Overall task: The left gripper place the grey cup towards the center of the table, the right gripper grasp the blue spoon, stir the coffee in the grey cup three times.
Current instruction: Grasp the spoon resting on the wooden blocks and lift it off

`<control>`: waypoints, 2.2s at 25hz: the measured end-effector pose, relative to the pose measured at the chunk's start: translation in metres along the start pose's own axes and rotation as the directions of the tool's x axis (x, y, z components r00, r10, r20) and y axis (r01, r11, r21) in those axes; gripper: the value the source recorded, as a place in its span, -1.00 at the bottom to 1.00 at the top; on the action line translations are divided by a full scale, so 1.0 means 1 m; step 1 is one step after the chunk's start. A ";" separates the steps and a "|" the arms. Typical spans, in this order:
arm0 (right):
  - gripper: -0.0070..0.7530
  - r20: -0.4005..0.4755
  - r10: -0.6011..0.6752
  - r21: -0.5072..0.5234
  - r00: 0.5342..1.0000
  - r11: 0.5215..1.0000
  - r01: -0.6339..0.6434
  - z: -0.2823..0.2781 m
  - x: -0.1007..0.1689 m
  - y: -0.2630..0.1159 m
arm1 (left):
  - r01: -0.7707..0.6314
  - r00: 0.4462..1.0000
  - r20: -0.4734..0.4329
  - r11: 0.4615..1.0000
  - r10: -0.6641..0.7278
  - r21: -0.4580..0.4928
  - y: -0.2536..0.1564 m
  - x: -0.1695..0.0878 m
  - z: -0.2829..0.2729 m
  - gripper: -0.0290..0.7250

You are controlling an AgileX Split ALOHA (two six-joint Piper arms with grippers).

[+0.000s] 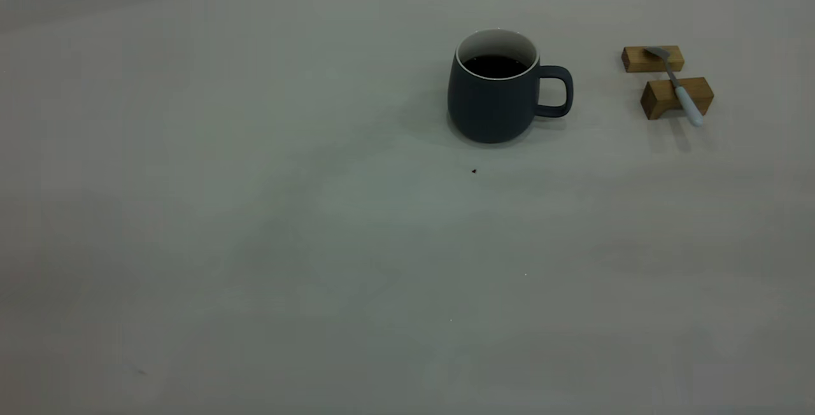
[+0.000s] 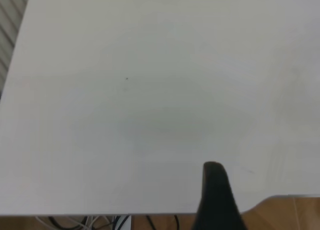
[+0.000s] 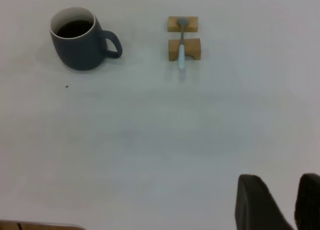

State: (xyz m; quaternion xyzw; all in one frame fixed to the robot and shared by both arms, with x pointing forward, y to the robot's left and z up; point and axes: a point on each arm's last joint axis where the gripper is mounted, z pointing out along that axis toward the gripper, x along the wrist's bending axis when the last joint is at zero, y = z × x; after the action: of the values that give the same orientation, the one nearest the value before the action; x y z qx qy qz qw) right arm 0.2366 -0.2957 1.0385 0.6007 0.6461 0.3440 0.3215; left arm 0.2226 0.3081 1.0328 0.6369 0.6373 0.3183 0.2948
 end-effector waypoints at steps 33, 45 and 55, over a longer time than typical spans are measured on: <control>0.41 -0.205 -0.047 0.455 0.978 0.880 0.138 0.271 0.001 0.127 | -0.004 1.000 0.005 1.000 0.004 0.000 0.000 0.000 0.000 0.63; 0.58 -0.179 0.020 0.637 0.984 0.764 0.100 0.398 -0.004 0.095 | -0.004 1.000 0.005 1.000 0.004 0.000 0.000 0.000 0.000 0.63; 0.58 -0.135 0.017 0.727 0.991 0.681 0.087 0.474 -0.010 0.078 | -0.004 1.000 0.005 1.000 0.004 0.000 0.000 0.000 0.000 0.63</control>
State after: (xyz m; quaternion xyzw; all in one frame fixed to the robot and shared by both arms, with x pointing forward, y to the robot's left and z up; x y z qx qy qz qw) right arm 0.6733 -0.2752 0.8396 0.6427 0.7606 0.0900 0.0186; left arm 0.2226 0.3082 1.0328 0.6389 0.6353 0.3173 0.2958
